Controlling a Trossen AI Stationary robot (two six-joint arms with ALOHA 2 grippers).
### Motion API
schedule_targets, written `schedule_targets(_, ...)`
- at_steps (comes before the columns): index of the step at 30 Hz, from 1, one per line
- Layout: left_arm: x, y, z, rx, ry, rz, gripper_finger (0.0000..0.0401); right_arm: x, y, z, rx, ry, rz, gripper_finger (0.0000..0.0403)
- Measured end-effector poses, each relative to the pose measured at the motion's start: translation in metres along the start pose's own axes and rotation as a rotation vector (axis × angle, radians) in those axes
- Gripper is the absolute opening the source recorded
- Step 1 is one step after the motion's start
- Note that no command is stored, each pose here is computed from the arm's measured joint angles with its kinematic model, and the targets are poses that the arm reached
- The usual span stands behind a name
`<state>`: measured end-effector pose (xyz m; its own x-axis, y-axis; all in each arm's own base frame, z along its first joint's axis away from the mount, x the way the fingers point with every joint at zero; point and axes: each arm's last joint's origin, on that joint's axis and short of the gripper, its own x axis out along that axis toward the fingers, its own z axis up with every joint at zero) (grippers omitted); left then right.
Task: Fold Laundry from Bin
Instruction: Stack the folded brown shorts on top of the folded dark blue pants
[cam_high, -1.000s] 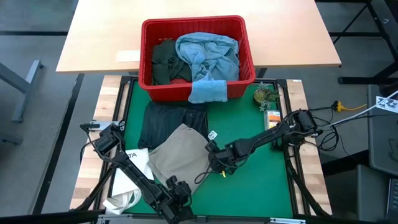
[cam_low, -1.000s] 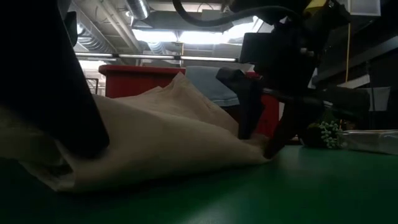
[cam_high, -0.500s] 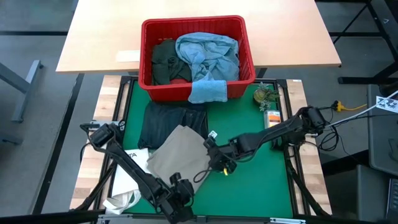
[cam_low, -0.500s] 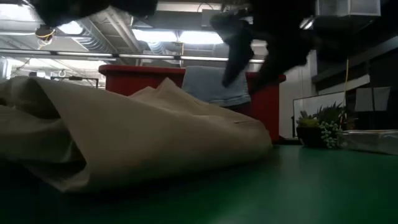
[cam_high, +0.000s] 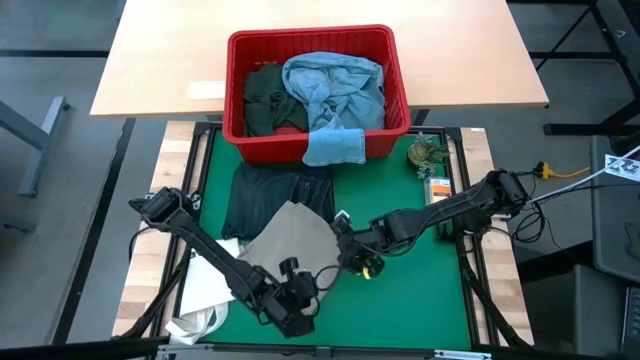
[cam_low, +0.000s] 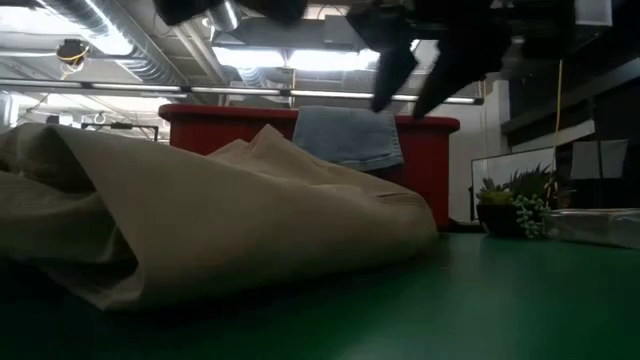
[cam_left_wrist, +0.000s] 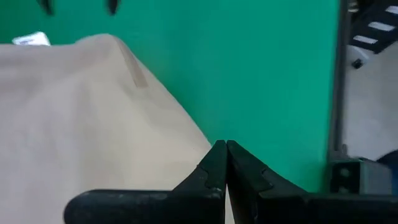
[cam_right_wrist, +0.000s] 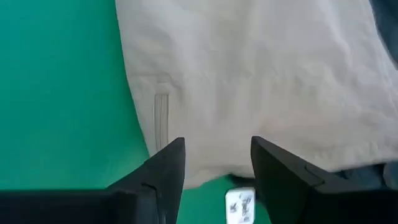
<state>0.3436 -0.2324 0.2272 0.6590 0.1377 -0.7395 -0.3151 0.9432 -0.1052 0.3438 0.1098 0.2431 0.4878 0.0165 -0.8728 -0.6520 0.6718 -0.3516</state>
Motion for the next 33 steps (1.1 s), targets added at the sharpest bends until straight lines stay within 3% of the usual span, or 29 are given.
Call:
schedule_targets(5,0.008,0.011,0.01,0.05,0.017,0.016,0.0015,-0.007,0.001,-0.002,0.05,0.029,0.019,0.0182)
schedule_targets(10,0.015,0.022,0.018,0.05,0.04,0.038,0.0077,-0.008,0.004,-0.006,0.103,0.054,0.06,0.0182)
schedule_targets(15,0.02,0.029,0.024,0.13,0.045,0.058,0.0143,-0.002,0.011,-0.015,0.15,0.11,0.117,0.0182)
schedule_targets(19,0.023,0.034,0.026,0.124,0.093,0.022,0.0177,0.011,0.02,-0.027,0.148,0.148,0.118,0.0182)
schedule_targets(25,0.022,0.03,0.021,0.119,0.218,-0.113,0.0187,0.031,0.031,-0.041,0.166,0.158,0.091,0.0182)
schedule_targets(33,0.012,0.013,0.007,0.159,0.233,-0.157,0.0188,0.042,0.039,-0.051,0.168,0.149,0.091,0.0182)
